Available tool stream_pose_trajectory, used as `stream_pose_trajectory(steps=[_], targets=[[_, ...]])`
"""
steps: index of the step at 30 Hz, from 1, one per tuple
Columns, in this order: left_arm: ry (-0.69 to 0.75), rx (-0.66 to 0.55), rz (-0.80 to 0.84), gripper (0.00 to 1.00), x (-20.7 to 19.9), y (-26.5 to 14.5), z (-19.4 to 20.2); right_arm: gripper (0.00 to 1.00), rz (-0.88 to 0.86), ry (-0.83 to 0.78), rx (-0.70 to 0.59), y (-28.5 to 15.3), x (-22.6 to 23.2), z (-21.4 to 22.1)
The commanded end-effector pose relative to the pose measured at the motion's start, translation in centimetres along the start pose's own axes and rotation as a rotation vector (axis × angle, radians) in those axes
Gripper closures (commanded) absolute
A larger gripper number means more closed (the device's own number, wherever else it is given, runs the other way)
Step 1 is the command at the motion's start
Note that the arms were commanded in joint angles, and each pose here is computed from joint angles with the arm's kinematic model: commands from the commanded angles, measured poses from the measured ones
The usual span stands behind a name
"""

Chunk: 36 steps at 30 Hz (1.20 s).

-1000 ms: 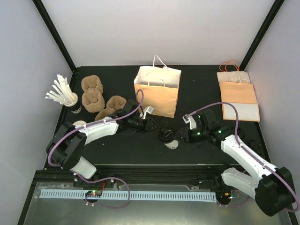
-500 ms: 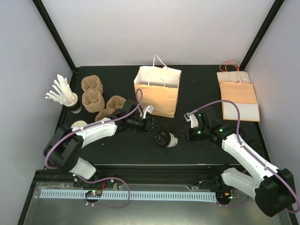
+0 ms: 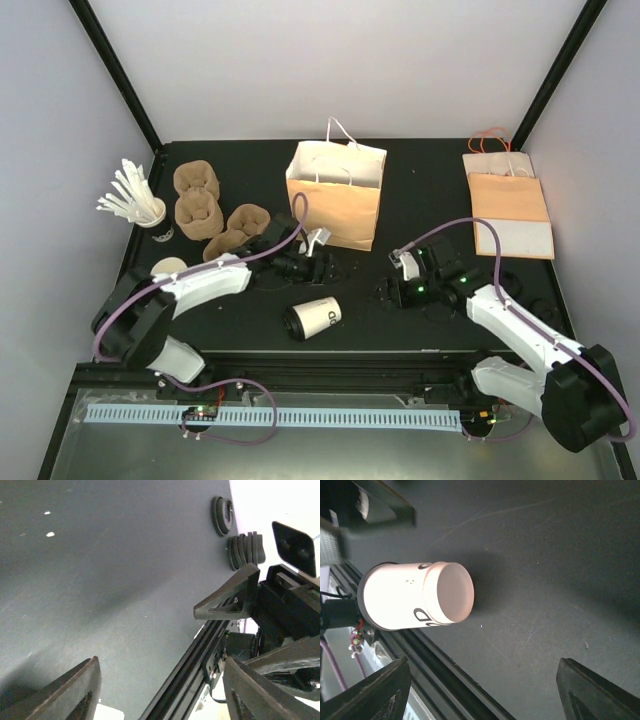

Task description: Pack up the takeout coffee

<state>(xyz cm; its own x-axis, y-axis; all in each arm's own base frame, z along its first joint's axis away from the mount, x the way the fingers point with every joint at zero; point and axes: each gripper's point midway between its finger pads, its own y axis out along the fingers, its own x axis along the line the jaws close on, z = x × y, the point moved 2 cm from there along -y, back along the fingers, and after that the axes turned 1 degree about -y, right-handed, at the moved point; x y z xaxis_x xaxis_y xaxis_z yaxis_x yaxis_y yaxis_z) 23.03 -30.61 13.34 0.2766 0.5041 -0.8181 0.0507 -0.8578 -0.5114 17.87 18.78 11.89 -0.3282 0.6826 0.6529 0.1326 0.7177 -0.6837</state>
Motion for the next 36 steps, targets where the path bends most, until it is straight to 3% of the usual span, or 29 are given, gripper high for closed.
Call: stream_pose_trajectory(steps=[1,7,9,10,14,16,19,25,32,36], targets=[[0.103,-0.075,-0.171,0.24,-0.1,-3.8,0.0,0.17,0.046,-0.050,-0.023,0.2,1.3,-0.4],[0.091,-0.130,-0.313,0.16,-0.2,-9.5,3.5,0.17,0.087,-0.359,-0.069,1.5,6.4,-1.6],[0.024,-0.146,-0.350,0.14,0.6,-11.0,5.1,0.01,0.037,-0.482,-0.120,2.1,8.3,-2.0],[-0.008,-0.148,-0.352,0.12,1.0,-11.4,5.9,0.00,-0.009,-0.567,-0.154,2.1,9.5,-2.2],[-0.104,-0.194,-0.339,0.07,1.9,-12.7,8.0,0.00,-0.133,-1.075,-0.275,1.7,13.9,-1.1],[-0.148,-0.256,-0.349,0.06,3.0,-13.4,8.2,0.00,-0.156,-1.366,-0.256,2.3,14.6,0.4],[-0.154,-0.330,-0.345,0.05,3.5,-14.9,7.7,0.00,-0.110,-1.602,-0.145,4.4,14.5,1.2],[-0.178,-0.319,-0.351,0.05,4.7,-15.9,7.2,0.00,-0.017,-1.862,0.085,9.1,13.5,3.2],[-0.156,-0.327,-0.338,0.05,4.2,-16.7,6.5,0.00,0.090,-1.929,0.214,12.1,10.4,3.2],[-0.155,-0.332,-0.330,0.04,4.2,-16.8,6.5,0.00,0.161,-1.922,0.221,13.6,9.6,2.2]])
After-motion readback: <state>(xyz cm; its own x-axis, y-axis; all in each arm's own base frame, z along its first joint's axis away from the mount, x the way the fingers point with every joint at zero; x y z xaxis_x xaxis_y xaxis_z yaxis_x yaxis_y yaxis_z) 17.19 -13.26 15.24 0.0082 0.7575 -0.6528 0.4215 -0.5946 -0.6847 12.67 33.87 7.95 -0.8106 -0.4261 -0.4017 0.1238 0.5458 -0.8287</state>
